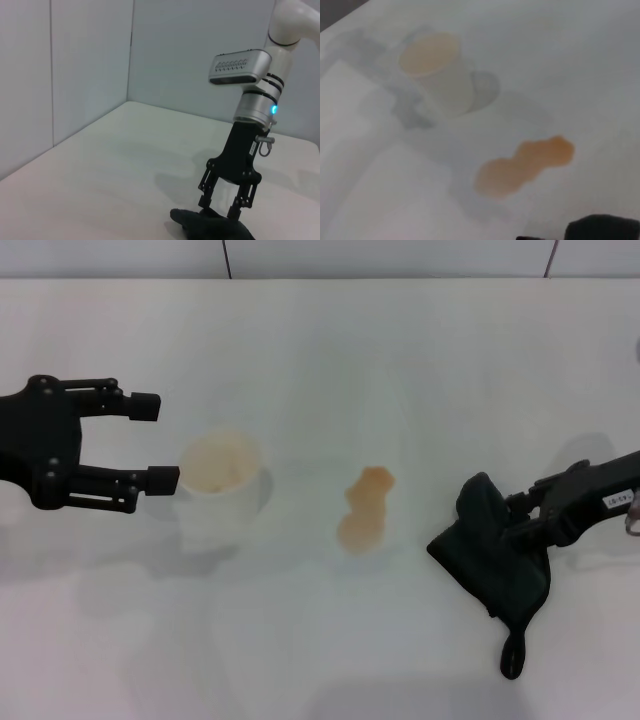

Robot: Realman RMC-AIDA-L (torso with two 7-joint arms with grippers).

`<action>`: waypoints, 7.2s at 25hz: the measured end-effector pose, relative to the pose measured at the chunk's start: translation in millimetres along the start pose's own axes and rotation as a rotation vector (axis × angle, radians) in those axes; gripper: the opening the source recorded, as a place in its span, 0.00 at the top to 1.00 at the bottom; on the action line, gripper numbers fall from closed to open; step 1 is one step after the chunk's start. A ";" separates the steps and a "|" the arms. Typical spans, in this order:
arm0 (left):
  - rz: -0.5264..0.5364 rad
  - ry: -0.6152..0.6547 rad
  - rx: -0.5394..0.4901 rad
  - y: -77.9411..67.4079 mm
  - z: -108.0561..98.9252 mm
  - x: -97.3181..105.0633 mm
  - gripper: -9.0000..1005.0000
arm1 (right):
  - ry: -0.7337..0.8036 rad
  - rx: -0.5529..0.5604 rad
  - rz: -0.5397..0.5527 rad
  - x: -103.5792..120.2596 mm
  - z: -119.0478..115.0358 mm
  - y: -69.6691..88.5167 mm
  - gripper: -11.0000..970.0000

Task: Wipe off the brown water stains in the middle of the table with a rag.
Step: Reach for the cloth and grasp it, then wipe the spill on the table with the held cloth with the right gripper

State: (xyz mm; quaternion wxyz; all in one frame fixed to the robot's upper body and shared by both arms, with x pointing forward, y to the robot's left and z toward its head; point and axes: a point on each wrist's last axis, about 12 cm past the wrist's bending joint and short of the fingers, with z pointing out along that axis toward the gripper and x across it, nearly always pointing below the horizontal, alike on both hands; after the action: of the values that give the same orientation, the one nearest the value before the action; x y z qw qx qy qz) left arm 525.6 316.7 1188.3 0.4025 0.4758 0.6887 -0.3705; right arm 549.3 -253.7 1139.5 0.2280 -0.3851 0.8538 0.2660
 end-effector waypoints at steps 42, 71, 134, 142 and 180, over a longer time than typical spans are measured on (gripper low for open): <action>0.015 0.016 -0.026 5.2 4.6 -1.5 0.14 | 0.034 0.100 -0.057 -0.6 24.9 -3.8 0.41; 0.032 0.032 -0.043 9.0 6.5 -2.2 0.14 | 0.047 0.091 -0.070 -2.6 26.7 4.1 0.77; 0.077 0.003 -0.019 4.4 20.8 -0.6 0.14 | 0.043 -0.028 -0.214 -81.3 94.5 48.3 0.92; 0.066 -0.008 -0.022 3.8 24.9 1.4 0.14 | 0.021 0.064 -0.190 -85.0 95.0 27.8 0.92; 0.077 0.007 -0.039 6.7 31.5 4.1 0.14 | 0.074 -0.054 -0.218 -89.3 97.6 51.0 0.92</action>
State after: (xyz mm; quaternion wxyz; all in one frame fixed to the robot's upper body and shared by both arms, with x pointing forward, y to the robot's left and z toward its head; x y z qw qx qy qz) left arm 537.4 291.8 1171.1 0.4230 0.4953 0.6784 -0.3399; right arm 581.1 -115.7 1133.1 0.2135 -0.4914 0.8071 0.2483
